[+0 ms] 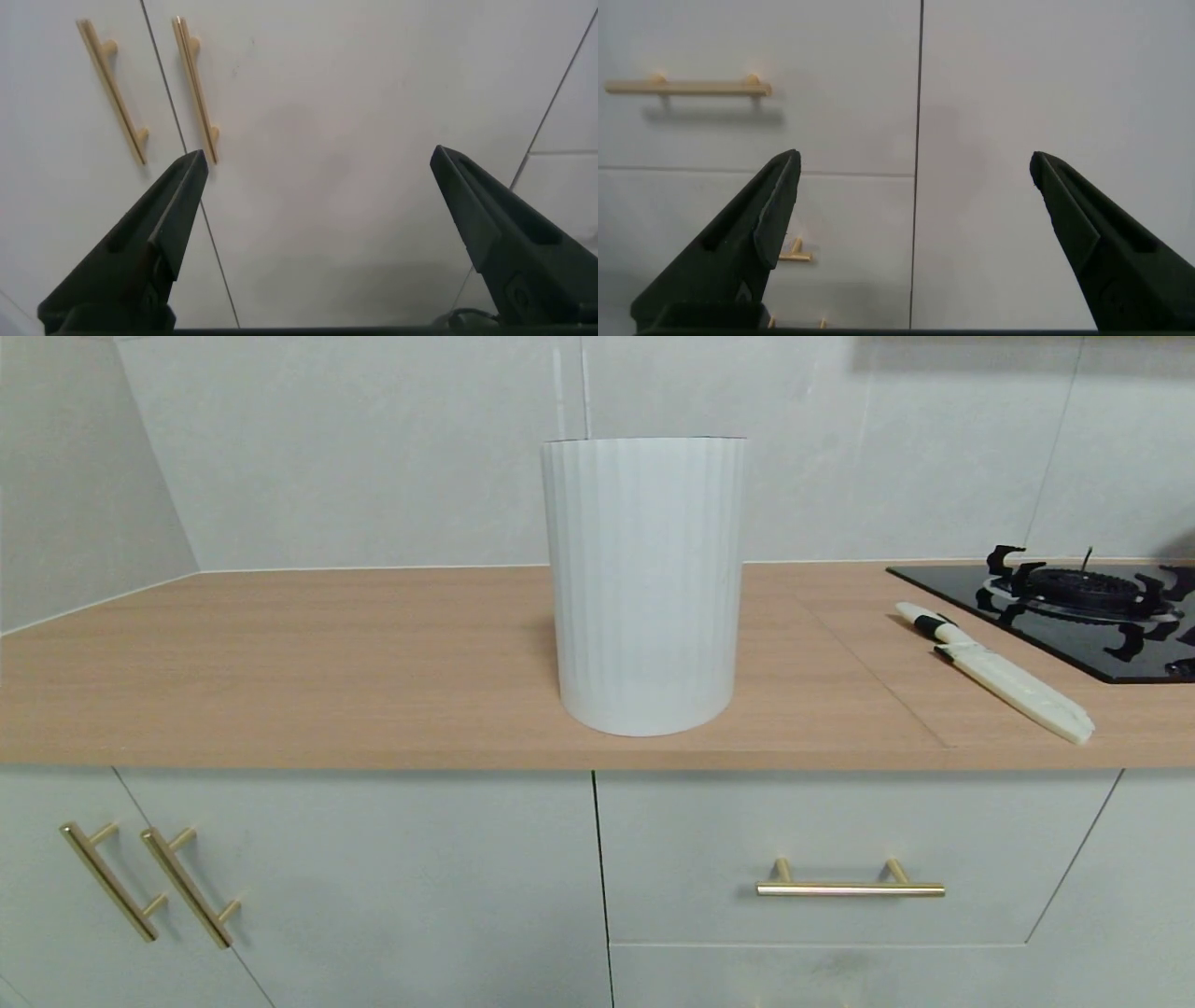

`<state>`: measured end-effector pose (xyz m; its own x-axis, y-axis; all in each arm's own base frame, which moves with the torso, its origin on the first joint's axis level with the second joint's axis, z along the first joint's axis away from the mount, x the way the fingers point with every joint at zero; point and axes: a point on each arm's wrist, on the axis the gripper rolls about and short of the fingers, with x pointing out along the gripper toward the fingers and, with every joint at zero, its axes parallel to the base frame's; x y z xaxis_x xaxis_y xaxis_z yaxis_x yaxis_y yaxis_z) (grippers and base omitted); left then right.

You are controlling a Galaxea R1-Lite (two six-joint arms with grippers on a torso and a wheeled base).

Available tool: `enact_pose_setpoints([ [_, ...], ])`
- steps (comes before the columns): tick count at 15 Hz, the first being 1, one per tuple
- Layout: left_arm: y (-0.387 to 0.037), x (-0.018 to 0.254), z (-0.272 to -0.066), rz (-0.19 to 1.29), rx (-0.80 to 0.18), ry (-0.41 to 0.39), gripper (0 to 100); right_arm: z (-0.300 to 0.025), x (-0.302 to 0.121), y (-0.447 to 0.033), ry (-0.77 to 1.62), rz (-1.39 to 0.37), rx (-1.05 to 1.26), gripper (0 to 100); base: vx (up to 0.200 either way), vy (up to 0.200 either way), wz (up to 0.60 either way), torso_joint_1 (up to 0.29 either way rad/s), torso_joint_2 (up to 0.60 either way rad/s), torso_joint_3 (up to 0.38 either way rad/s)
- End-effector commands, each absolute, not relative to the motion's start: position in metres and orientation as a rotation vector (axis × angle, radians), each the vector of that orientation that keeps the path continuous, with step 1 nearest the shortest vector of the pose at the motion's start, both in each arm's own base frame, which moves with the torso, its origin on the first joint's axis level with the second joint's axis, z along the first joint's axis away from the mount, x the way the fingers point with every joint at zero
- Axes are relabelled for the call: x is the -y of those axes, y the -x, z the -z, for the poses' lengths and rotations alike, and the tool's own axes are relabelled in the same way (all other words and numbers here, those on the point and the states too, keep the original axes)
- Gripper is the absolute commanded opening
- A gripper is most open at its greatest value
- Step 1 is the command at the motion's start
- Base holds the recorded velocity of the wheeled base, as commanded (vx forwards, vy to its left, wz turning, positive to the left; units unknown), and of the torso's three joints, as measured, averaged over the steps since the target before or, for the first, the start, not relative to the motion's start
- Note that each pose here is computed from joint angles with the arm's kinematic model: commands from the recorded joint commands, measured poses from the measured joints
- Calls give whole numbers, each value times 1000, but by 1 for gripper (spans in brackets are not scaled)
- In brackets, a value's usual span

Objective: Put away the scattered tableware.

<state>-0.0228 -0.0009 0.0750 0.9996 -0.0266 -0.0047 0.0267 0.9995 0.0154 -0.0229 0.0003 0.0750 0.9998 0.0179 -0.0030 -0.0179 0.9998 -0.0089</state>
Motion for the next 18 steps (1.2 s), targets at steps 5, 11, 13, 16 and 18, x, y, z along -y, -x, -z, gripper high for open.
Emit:
enact_pose_setpoints([
  [5,23,1,-75,26,-3,-15,100,-75,0,23,9,-18,-5,100,0,0,0,166,-492,-292],
  [11,23,1,-75,26,-4,-15,100,-75,0,23,9,-18,-5,100,0,0,0,182,-474,-282],
  [13,23,1,-75,26,-4,-15,100,-75,0,23,9,-18,-5,100,0,0,0,205,-486,-276],
  [16,23,1,-75,26,-4,-15,100,-75,0,23,9,-18,-5,100,0,0,0,217,-502,-286],
  [18,23,1,-75,26,-4,-15,100,-75,0,23,9,-18,-3,100,0,0,0,227,-498,-283],
])
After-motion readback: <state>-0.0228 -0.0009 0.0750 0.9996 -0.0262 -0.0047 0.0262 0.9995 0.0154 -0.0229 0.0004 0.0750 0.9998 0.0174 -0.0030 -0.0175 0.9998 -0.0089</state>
